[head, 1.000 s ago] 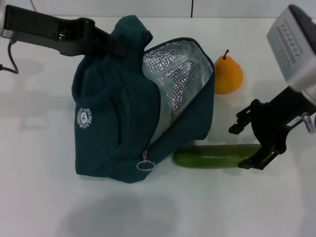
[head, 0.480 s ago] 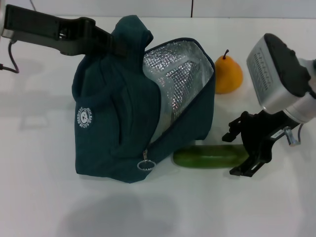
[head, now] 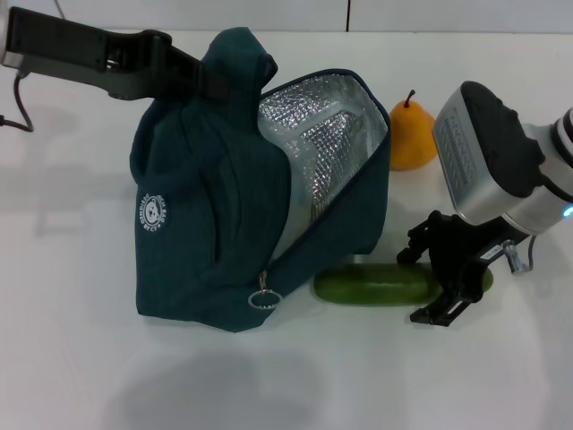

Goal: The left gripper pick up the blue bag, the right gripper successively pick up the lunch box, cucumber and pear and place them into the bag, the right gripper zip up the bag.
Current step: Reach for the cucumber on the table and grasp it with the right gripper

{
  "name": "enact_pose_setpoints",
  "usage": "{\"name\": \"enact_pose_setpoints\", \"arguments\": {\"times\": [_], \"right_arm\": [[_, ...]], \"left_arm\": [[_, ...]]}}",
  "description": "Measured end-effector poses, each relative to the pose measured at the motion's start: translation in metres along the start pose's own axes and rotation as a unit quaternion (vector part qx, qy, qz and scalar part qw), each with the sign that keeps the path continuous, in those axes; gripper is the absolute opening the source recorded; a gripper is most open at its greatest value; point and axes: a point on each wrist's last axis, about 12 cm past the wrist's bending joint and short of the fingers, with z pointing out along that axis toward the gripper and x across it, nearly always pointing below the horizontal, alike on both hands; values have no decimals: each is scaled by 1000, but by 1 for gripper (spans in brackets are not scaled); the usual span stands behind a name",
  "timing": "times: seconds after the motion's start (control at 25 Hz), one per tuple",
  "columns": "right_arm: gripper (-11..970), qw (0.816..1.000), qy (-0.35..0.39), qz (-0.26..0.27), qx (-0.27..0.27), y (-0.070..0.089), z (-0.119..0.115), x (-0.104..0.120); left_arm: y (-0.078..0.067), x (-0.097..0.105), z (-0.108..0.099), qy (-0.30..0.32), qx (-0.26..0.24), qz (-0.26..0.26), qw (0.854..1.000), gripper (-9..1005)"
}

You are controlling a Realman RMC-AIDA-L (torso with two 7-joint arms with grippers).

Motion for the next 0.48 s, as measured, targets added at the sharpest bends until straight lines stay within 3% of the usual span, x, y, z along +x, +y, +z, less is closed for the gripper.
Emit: {"name": "enact_pose_setpoints", "arguments": {"times": [0.32, 0.48], "right_arm": [[783, 1000, -3, -1, 8, 1, -1, -1], [650, 1000, -2, -4, 7, 1, 0, -1]], "left_arm": [[0, 0, -1, -1, 0, 0, 1000, 41], [0, 0, -1, -1, 0, 1, 1000, 41]]}}
